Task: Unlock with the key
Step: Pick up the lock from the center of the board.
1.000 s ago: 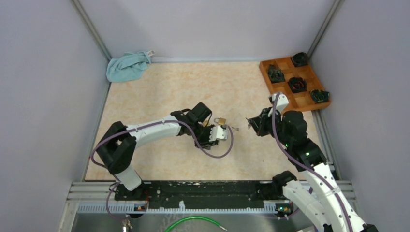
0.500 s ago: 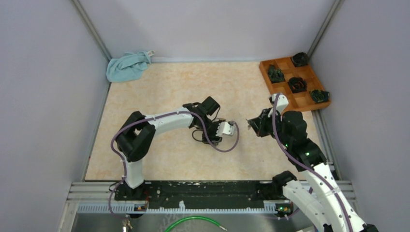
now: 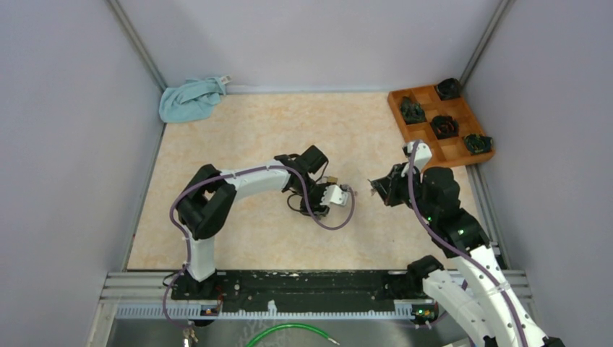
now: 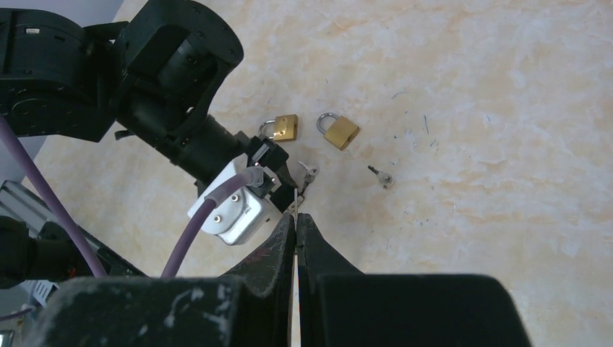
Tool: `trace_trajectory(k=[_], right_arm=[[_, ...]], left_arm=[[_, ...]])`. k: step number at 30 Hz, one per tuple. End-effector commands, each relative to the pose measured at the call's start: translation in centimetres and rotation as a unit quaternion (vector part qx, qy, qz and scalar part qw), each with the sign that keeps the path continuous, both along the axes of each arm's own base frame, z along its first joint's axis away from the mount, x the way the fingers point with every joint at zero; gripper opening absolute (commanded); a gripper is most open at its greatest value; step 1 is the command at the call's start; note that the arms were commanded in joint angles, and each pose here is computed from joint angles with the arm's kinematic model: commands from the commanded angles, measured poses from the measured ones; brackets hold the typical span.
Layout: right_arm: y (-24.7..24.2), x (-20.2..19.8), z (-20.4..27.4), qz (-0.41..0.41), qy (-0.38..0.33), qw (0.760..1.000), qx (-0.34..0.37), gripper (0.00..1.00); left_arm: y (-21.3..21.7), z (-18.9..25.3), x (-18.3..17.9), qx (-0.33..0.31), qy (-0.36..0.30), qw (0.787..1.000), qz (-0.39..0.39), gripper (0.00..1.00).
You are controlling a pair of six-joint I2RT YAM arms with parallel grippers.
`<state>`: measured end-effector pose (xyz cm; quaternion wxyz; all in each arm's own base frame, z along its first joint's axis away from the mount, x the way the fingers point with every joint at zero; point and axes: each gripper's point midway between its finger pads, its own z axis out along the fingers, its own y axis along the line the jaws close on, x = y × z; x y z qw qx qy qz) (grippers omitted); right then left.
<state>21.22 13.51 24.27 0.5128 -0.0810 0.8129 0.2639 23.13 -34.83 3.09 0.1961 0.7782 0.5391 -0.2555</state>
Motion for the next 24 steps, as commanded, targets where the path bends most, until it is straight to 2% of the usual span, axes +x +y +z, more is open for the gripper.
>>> trace_trajectory(k=[1,5,9,11,14,18,24], right_arm=[[0.0,0.0,3.6,0.001,-0.043,0.999,0.021,0.0],[0.1,-0.1,3.3,0.003,-0.039,0.999,0.021,0.0],[0.2,0.0,3.1,0.004,-0.035,0.999,0.023,0.0],[0.3,0.1,3.1,0.005,-0.034,0.999,0.024,0.0],[0.4,0.2,3.1,0.007,-0.031,0.999,0.025,0.0],[0.7,0.3,3.2,0.011,-0.027,0.999,0.027,0.0],[0.7,0.2,3.1,0.012,-0.023,0.999,0.029,0.0]], left_arm=[[0.0,0.2,-0.9,-0.011,0.018,1.0,-0.016,0.59],[0.6,0.8,-1.7,-0.019,0.017,1.0,-0.017,0.54],[1.2,0.7,-2.7,-0.014,0.014,1.0,-0.018,0.55],[1.4,0.4,-2.9,-0.007,0.014,1.0,-0.019,0.59],[1.3,0.2,-2.8,-0.008,0.004,0.999,-0.031,0.73],[0.9,0.5,-2.6,-0.015,-0.013,0.997,-0.07,0.83],[1.7,-0.2,-2.7,0.006,-0.033,0.989,-0.143,0.83]])
